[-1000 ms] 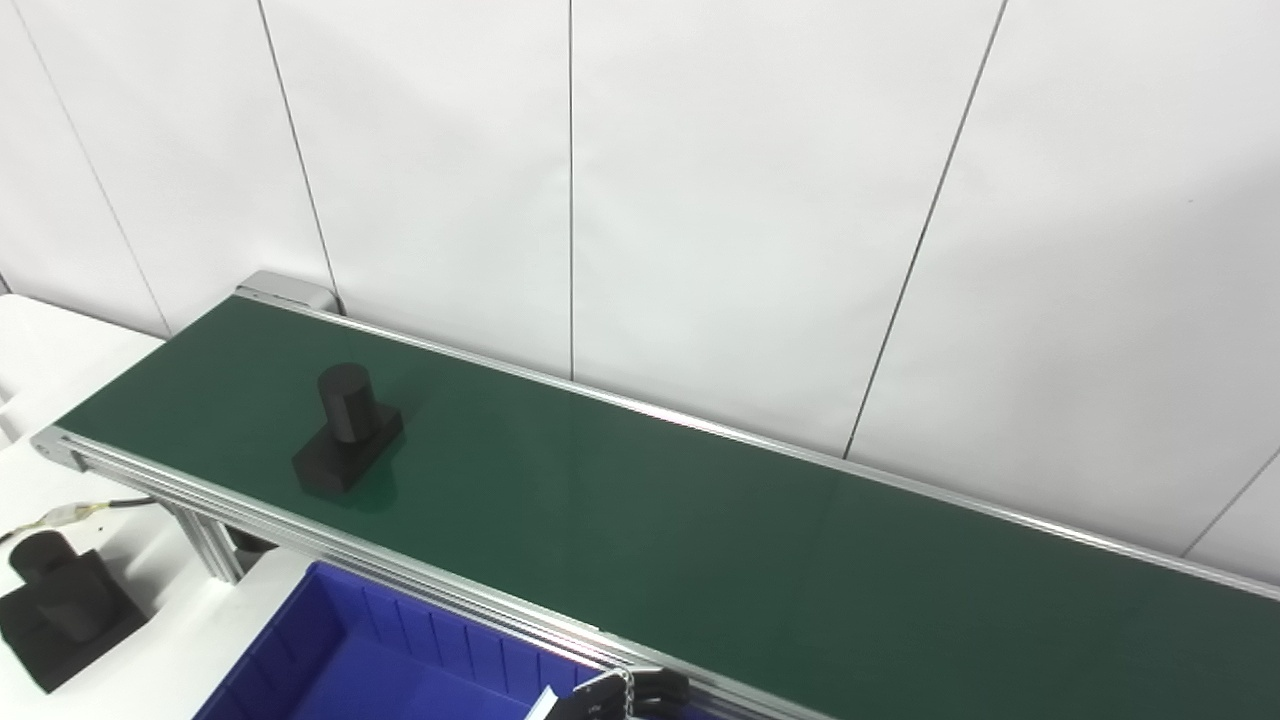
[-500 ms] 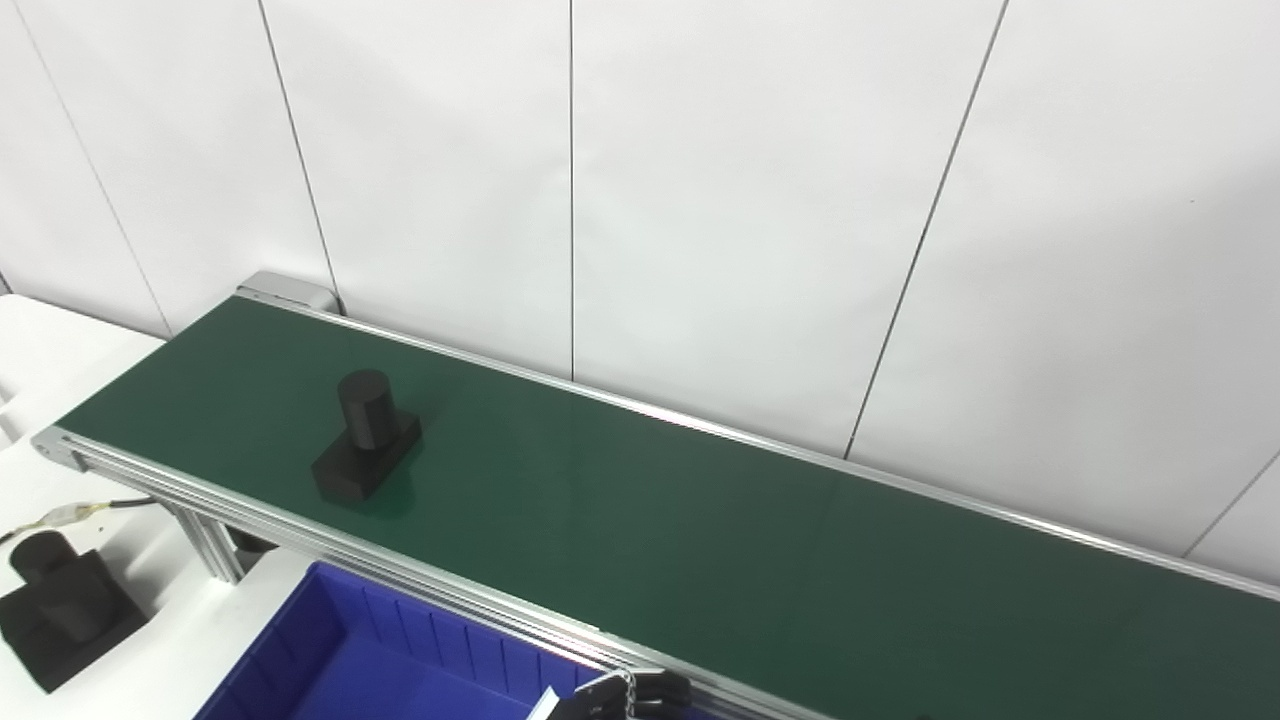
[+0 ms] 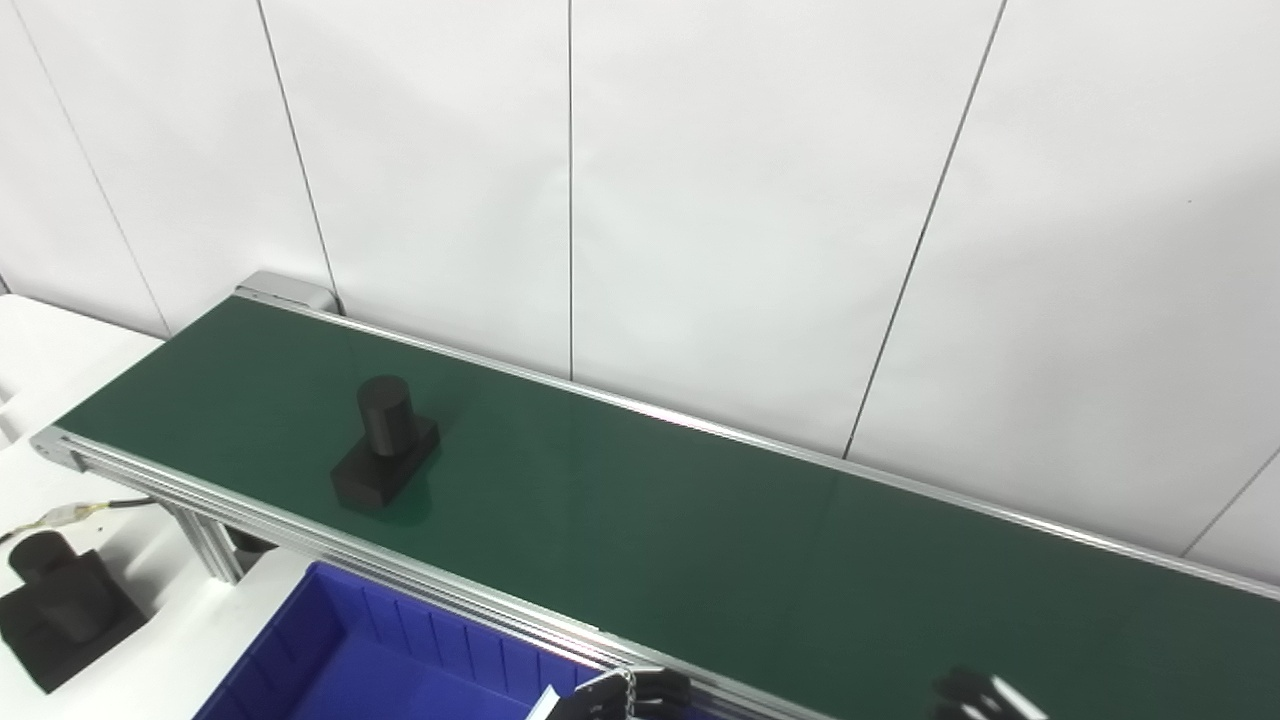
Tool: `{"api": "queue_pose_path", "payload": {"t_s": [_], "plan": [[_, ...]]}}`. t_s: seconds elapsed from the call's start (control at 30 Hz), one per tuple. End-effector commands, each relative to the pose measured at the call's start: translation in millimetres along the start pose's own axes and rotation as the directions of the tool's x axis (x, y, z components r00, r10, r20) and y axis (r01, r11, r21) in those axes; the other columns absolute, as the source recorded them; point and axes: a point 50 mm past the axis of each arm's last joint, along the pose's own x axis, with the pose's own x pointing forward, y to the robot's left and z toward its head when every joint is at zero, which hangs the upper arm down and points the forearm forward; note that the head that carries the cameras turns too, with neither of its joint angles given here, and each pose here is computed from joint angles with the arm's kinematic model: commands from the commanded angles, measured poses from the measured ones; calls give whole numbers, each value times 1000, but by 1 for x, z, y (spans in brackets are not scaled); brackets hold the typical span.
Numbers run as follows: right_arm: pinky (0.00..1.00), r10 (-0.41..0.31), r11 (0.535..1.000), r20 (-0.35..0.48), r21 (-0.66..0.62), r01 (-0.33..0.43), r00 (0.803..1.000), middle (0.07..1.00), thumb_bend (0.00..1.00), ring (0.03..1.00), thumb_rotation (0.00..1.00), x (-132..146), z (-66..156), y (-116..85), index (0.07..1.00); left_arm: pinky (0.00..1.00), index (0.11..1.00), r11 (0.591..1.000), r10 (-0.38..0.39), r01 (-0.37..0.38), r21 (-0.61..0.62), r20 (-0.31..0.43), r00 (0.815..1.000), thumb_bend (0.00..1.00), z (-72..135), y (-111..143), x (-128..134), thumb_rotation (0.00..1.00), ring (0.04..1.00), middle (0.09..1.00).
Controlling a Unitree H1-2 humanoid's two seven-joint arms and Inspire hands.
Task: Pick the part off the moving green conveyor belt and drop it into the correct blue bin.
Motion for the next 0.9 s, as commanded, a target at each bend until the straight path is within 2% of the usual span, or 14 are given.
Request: {"api": "queue_pose_path", "payload": {"t_s": [0.0,0.23,0.33,0.43,0.53,0.87], "plan": [[561,-9,1000,62,-11,10,998,771,436,708,490,11,14,-6,817,611,724,1000,-1,0,8,71,997,988,9,0,8,352,702,733],[548,-16,1000,101,-25,19,995,773,435,706,514,34,33,-13,832,608,723,1000,0,-1,11,72,997,977,9,1,9,350,696,731],[558,-7,999,113,-39,11,994,785,458,725,557,48,38,-16,847,608,723,1000,0,-1,10,71,997,979,8,1,11,352,696,730],[560,5,999,111,-45,0,994,796,501,729,568,58,34,-19,858,613,726,1000,-4,3,8,70,998,977,8,1,11,351,702,734],[575,22,997,73,-69,-16,997,808,519,740,566,68,31,-20,867,611,727,1000,-3,3,6,68,998,976,7,1,12,349,702,734],[597,28,993,23,-115,-25,999,808,512,741,536,87,20,-18,863,607,729,1000,-1,0,10,67,998,976,7,0,13,360,700,734]]}}
